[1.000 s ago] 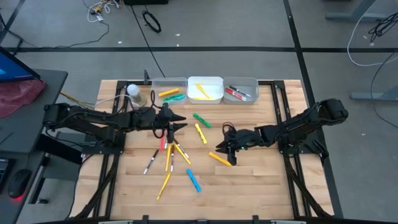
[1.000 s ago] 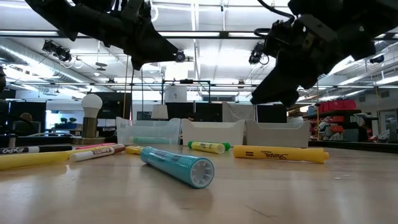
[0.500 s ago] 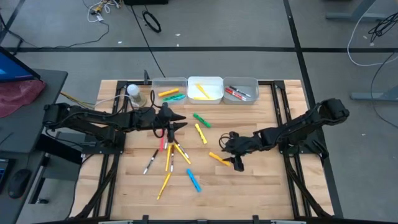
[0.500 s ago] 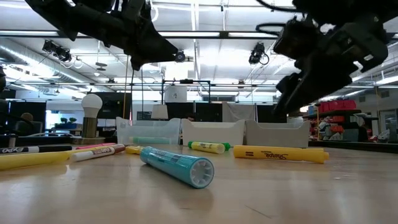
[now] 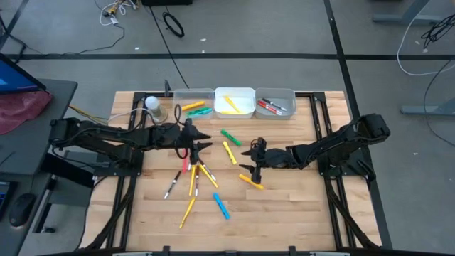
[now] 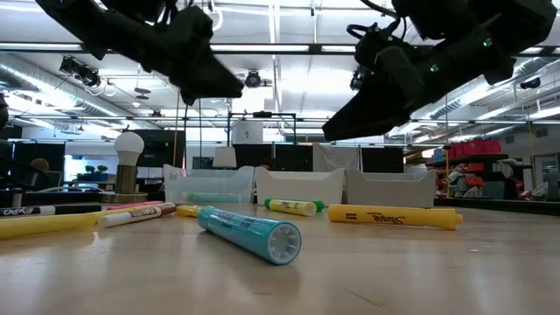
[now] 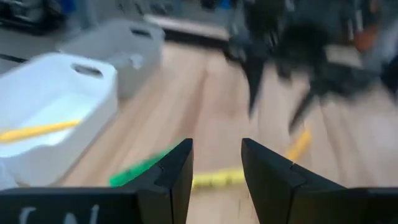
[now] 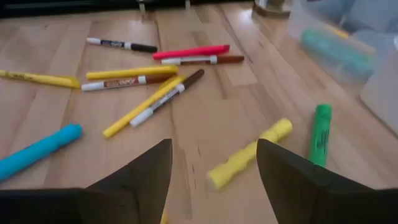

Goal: Pick & Place Markers
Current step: Put the light brown marker pen into the gray bin

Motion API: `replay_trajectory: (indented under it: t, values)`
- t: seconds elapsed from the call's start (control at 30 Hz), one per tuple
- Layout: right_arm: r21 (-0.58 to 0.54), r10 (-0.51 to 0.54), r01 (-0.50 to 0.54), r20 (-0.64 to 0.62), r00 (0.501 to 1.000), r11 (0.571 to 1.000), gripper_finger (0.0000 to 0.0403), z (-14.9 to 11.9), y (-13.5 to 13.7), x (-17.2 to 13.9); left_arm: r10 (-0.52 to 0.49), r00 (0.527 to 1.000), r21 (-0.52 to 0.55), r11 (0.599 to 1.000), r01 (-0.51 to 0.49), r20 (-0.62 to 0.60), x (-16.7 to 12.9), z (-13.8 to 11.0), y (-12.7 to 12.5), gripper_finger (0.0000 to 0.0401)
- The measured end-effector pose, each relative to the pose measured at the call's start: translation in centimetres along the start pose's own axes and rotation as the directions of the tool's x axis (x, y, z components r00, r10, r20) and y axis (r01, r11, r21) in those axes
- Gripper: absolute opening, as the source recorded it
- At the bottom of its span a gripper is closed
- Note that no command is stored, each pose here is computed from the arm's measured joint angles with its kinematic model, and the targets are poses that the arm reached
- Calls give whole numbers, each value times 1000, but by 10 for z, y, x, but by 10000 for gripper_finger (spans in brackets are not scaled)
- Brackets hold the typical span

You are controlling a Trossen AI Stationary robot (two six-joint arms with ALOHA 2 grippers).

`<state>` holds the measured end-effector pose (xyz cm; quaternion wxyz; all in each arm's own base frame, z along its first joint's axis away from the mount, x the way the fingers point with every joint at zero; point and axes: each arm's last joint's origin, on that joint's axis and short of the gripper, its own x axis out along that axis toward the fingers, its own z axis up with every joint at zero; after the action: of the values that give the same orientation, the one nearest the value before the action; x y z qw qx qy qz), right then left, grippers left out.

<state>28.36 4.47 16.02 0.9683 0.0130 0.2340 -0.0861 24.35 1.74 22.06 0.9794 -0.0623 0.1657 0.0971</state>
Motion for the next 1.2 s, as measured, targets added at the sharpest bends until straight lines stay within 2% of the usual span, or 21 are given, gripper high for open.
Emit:
replay_trajectory:
  t: [0.07,0.13,0.23,0.4,0.53,0.7,0.87,1.2]
  values:
    - [-22,1,-1,5,1000,1000,230,1,0,0,-40,993,108,993,52,-111,-1,-10,0,142]
    - [-31,-2,2,13,1000,1000,226,1,0,0,-55,974,151,985,89,-219,-2,-20,2,142]
    - [-4,0,0,24,1000,1000,220,2,0,0,-30,940,129,989,78,-341,-5,-31,10,142]
    - [29,5,-6,56,998,1000,209,6,1,0,47,891,-41,997,-73,-451,-9,-41,25,158]
    - [28,4,-6,56,998,1000,202,6,1,0,102,876,-184,960,-210,-471,-10,-43,30,195]
    - [25,4,-6,56,998,1000,196,6,1,0,184,851,-242,910,-337,-491,-7,-48,32,218]
    - [25,5,-6,57,998,1000,192,6,1,0,217,796,-258,869,-421,-565,6,-65,34,196]
    - [25,5,-7,60,998,1000,192,6,1,0,264,743,-221,847,-483,-614,33,-92,38,144]
